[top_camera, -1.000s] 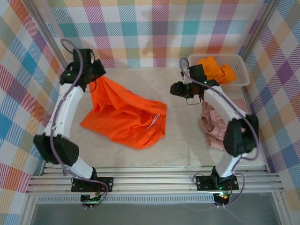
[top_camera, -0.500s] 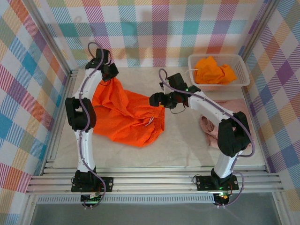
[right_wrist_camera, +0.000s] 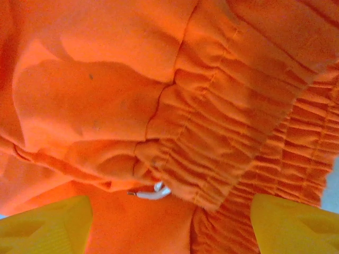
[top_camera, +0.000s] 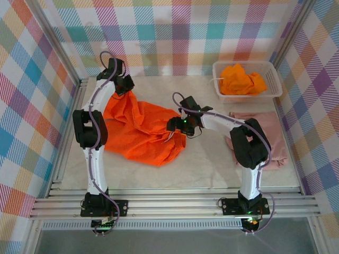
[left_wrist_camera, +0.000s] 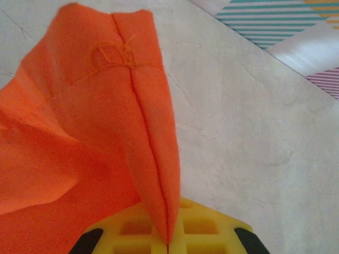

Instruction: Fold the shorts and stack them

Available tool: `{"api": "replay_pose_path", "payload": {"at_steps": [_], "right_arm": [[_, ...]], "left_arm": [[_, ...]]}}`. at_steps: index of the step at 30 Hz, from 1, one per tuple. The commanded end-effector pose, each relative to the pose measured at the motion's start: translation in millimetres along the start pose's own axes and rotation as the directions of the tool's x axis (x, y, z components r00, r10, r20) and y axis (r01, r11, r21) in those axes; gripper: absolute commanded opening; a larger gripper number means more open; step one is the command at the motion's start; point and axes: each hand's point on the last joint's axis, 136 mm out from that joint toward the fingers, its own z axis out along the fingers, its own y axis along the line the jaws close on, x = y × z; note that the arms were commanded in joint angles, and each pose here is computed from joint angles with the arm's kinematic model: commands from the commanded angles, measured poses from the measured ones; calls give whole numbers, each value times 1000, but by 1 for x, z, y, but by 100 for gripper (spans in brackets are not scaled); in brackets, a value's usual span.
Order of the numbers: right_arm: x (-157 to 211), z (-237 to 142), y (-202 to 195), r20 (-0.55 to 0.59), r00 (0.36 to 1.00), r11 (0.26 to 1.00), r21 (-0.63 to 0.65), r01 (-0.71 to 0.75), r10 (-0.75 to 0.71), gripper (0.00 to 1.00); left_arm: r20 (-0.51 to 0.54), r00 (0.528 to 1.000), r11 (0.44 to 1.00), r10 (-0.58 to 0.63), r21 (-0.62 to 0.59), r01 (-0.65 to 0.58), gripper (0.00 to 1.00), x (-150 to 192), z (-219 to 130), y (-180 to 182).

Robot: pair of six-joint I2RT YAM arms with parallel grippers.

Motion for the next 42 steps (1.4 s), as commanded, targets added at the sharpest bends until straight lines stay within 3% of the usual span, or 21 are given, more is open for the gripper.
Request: {"api": "replay_pose_path", "payload": {"at_steps": [1, 9, 16, 23, 26, 34, 37, 39, 42], "right_arm": [[-11, 6, 18, 21, 998, 994, -89, -59, 62, 76], [-45, -3, 33, 107, 983, 972, -200, -126, 149, 69], [-115, -29, 46, 127, 917, 827, -492, -273, 378, 68], [-197, -40, 12, 186, 785, 701, -601, -385, 591, 70], [-224, -52, -6, 235, 726, 680, -609, -408, 647, 72], [-259, -69, -36, 351, 623, 684, -582, -439, 699, 73], [-254, -80, -8, 375, 708, 752, -568, -335, 599, 73], [-237, -85, 12, 424, 787, 856, -457, -241, 448, 73], [-205, -86, 29, 486, 852, 968, -233, -88, 194, 73]], "left_arm": [[69, 998, 998, 7, 56, -11, 2, -20, -31, -15], [72, 997, 998, 19, 58, -24, 2, -20, -32, -15], [84, 996, 997, 20, 69, -26, 2, -29, -31, -17], [90, 996, 996, -2, 85, -6, 2, -44, -21, -19], [100, 994, 995, -35, 98, 25, 2, -56, -19, -16], [144, 980, 979, -137, 169, 112, 10, -90, -10, -9], [108, 982, 974, -158, 181, 137, 9, -92, -4, -4], [96, 983, 975, -154, 177, 135, 9, -89, -1, -1], [90, 983, 976, -161, 165, 144, 10, -88, 4, 4]]}}
